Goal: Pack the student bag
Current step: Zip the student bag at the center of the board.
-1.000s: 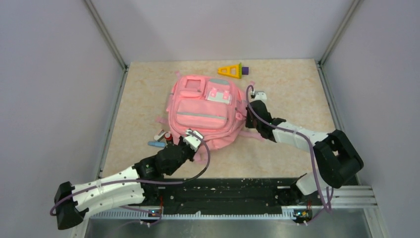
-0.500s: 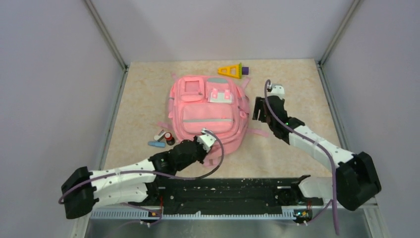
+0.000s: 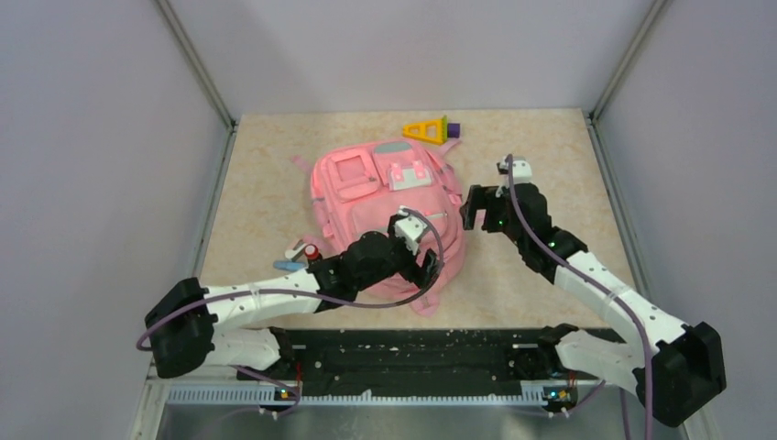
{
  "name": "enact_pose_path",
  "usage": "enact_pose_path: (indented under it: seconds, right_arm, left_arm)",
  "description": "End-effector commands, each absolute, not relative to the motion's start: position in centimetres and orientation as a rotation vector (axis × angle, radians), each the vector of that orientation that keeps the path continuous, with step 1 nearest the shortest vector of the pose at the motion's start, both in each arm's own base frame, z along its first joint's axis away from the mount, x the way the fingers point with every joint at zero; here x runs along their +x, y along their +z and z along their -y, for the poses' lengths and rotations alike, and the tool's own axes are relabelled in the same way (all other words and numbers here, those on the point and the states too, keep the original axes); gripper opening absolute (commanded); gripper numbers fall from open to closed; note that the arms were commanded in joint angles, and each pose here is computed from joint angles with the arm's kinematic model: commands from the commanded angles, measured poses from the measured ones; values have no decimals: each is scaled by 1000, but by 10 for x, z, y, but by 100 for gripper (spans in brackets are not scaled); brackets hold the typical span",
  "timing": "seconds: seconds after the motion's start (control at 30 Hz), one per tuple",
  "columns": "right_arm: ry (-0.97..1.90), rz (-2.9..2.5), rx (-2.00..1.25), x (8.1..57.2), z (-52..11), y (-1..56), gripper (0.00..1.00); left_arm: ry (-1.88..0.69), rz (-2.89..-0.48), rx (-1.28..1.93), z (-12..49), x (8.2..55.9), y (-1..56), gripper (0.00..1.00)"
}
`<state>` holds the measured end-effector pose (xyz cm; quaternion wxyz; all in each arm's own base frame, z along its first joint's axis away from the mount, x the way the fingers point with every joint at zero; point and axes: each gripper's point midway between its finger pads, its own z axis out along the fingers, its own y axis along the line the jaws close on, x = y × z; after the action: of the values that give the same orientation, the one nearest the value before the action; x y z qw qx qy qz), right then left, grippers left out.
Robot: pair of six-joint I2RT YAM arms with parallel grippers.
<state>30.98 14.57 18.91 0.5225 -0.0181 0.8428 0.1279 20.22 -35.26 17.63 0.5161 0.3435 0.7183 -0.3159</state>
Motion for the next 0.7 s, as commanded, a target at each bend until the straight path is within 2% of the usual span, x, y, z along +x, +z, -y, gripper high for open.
enact_pose_path:
  seconds: [0.0,0.13,0.33,0.67]
  right_arm:
    - [482,-1994,-220,304,-180,189,93]
    - [601,-1953,-311,308,-206,190,93]
    - [710,-1923,-420,317,-235,184,93]
    - [723,-1866,-483,342,-254,177,91]
  left_arm:
    - [-689,-1813,526,317,237,202,83]
    - [-660,-1940,253,264,261,195,83]
    - [-546,-1901,-42,197,277,197,83]
    - [-481,-1943,-190,163,294,169,87]
